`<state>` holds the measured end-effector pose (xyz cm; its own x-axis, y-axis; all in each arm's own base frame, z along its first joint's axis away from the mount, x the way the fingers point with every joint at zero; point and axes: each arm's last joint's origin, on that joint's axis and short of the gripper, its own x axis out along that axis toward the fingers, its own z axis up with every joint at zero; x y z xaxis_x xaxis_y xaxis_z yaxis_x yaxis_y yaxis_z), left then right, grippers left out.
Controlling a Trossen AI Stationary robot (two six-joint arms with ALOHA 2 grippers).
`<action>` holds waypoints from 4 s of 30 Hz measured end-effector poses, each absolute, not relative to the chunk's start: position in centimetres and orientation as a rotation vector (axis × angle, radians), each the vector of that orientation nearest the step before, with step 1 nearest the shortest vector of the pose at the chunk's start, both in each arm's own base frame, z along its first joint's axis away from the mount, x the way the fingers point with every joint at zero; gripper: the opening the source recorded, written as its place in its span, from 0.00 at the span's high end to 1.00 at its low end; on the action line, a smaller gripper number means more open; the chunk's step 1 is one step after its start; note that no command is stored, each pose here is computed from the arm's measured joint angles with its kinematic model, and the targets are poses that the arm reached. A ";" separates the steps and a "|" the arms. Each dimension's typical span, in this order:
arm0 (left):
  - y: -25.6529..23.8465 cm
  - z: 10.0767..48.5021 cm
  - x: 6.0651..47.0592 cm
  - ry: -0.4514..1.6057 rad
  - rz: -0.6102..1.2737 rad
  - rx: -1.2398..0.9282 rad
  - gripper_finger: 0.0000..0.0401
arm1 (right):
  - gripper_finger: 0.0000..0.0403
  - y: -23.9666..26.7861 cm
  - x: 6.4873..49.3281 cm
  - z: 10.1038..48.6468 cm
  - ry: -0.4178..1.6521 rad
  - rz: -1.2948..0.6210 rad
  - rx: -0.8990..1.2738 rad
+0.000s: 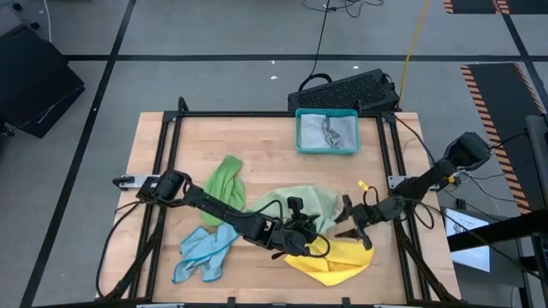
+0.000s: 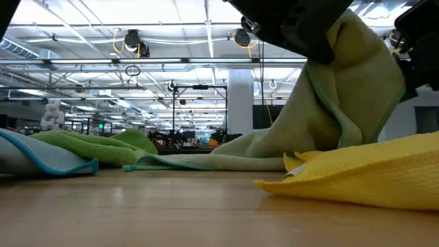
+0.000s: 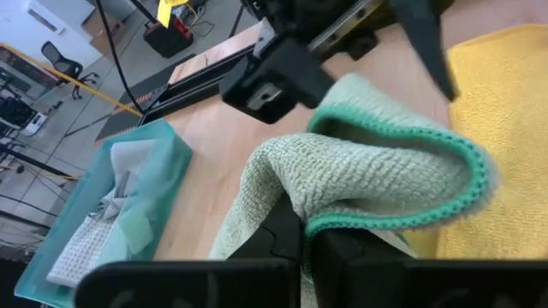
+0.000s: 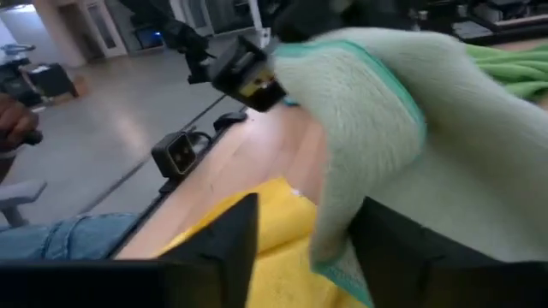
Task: Fold microfiber towels
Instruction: Fold the light green microfiber cloth
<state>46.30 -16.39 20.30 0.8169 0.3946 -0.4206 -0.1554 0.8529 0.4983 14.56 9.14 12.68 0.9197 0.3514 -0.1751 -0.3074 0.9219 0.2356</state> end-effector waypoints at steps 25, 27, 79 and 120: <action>-15.8 17.3 45.5 0.590 0.324 -0.186 0.48 | 0.98 10.2 14.5 11.0 0.275 -0.092 -0.237; -16.1 17.7 45.5 0.560 0.325 -0.178 0.40 | 0.98 10.2 14.3 10.9 0.279 -0.129 -0.263; -17.2 21.1 45.4 0.457 0.150 0.399 0.99 | 0.38 13.7 14.6 14.8 0.170 0.017 0.026; -16.2 20.8 45.4 0.478 0.261 0.222 0.80 | 0.99 7.9 16.7 18.3 0.119 0.225 -0.169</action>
